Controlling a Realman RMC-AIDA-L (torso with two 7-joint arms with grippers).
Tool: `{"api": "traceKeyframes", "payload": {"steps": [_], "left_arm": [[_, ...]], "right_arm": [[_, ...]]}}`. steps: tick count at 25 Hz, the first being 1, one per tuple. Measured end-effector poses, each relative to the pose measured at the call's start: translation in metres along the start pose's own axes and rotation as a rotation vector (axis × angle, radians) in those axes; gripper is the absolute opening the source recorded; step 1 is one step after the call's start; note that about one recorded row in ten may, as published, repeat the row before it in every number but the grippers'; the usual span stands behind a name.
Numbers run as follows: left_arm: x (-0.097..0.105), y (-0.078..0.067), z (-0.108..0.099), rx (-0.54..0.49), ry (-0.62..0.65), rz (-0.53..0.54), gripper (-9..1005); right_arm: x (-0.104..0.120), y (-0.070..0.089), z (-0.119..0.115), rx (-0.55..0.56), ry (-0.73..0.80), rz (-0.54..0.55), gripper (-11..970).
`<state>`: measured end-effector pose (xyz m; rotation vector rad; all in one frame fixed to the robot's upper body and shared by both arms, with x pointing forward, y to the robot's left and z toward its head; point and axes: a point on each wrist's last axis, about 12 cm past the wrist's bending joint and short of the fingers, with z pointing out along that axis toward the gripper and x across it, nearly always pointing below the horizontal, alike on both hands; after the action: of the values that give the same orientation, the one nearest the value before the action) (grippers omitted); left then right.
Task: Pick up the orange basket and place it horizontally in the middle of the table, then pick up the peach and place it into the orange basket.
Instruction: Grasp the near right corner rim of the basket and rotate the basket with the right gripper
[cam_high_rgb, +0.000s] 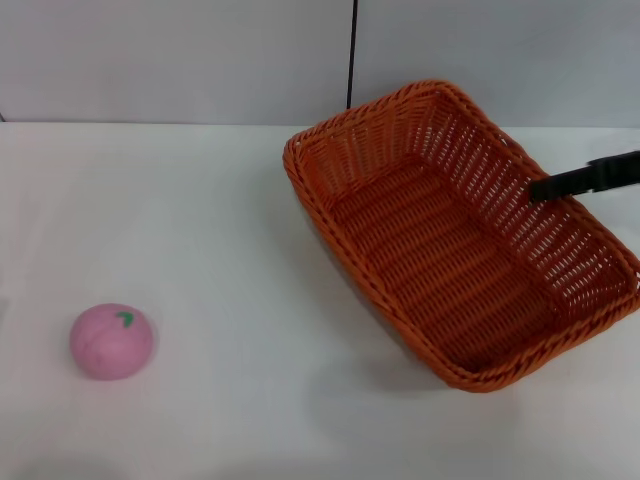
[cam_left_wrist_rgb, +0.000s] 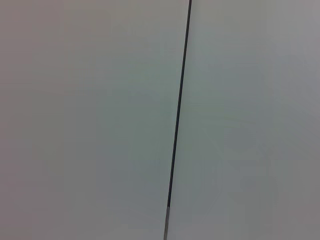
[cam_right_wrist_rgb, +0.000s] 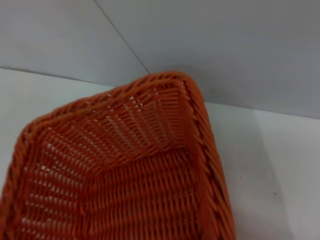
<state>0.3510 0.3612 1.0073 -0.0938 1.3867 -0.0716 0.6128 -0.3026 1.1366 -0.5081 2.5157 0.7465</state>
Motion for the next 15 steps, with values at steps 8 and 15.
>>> {"api": "traceKeyframes", "payload": {"steps": [8,15], "left_arm": [[0.000,-0.001,0.001,0.002,-0.002,-0.002,663],[0.001,-0.002,0.001,0.005,-0.003,-0.007,656]], "right_arm": [[0.000,0.006,0.022,0.010,-0.016,-0.033,746],[-0.001,0.007,0.028,0.015,-0.031,-0.055,746]]}}
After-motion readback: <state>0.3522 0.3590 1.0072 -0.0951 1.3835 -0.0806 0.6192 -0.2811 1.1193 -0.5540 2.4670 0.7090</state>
